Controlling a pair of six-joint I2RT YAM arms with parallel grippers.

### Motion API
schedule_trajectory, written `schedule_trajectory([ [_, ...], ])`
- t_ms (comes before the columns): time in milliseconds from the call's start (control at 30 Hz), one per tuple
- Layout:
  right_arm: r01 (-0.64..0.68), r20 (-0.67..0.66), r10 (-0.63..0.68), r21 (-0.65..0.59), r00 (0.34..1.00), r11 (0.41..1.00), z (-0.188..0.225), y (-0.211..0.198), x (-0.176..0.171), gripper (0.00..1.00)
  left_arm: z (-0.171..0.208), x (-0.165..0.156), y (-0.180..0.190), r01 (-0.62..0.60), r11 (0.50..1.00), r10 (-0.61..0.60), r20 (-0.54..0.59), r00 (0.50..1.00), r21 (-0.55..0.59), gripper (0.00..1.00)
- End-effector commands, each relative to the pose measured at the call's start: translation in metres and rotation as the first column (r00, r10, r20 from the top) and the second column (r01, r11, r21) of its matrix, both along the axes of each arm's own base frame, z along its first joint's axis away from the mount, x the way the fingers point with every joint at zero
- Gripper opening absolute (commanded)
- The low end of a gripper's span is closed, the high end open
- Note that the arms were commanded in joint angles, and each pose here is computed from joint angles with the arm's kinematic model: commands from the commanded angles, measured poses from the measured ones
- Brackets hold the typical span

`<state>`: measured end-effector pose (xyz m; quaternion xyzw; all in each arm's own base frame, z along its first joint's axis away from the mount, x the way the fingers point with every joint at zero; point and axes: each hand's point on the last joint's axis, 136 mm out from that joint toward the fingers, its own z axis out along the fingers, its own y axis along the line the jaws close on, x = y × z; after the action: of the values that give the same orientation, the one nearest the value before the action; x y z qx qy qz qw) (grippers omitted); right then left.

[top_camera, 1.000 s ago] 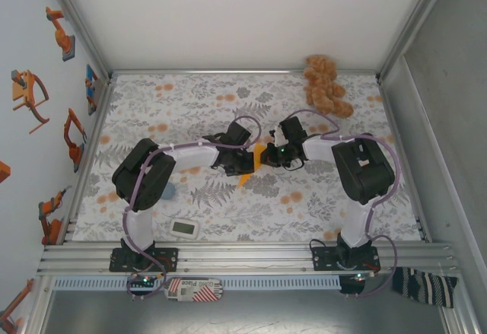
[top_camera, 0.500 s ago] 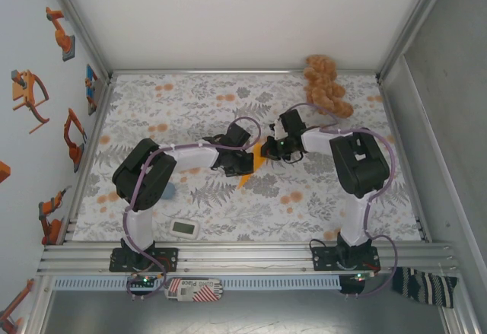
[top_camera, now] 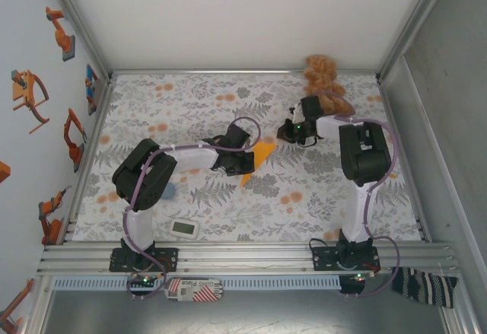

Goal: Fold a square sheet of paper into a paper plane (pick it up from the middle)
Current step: Fold the wing for the fifth time at the center of the table, then turn over a paper plane at the center of the table.

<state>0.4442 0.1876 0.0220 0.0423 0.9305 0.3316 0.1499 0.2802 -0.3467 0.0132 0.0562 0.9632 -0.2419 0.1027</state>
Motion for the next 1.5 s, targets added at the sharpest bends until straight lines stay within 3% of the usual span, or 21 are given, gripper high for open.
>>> schedule_trajectory([
  [0,0.019,0.052,-0.016,-0.060,0.999,0.998,0.011,-0.010,0.011,0.00,-0.033,-0.032,0.037,0.012,0.984,0.012,-0.131,0.991,0.175,0.03],
  [133,0.043,0.072,-0.040,-0.041,0.997,0.998,0.038,-0.012,-0.003,0.00,0.019,-0.009,0.014,0.003,0.998,0.000,-0.041,0.999,0.066,0.08],
  [300,0.070,0.069,-0.065,-0.074,0.996,0.995,0.062,-0.014,-0.041,0.01,0.089,0.010,0.011,-0.017,1.000,0.019,0.098,0.995,-0.024,0.28],
  [633,0.104,0.007,-0.107,-0.321,0.994,0.941,0.055,0.011,-0.106,0.40,0.107,0.012,0.130,-0.264,0.959,0.232,0.246,0.941,0.105,0.75],
  [833,0.122,0.007,-0.133,-0.432,0.991,0.893,0.052,0.050,-0.112,0.51,0.103,0.005,0.186,-0.365,0.911,0.296,0.310,0.903,0.193,0.93],
  [967,0.154,0.039,-0.155,-0.488,0.987,0.859,0.049,0.070,-0.112,0.51,0.097,0.000,0.204,-0.391,0.896,0.317,0.314,0.895,0.211,0.99],
  [1300,0.176,0.035,-0.191,-0.575,0.981,0.799,0.034,0.088,-0.104,0.51,0.085,-0.008,0.213,-0.379,0.898,0.306,0.301,0.903,0.224,0.96],
  [1467,0.215,0.052,-0.229,-0.588,0.972,0.780,0.037,0.083,-0.108,0.41,0.080,-0.007,0.211,-0.369,0.901,0.301,0.285,0.910,0.227,0.96],
])
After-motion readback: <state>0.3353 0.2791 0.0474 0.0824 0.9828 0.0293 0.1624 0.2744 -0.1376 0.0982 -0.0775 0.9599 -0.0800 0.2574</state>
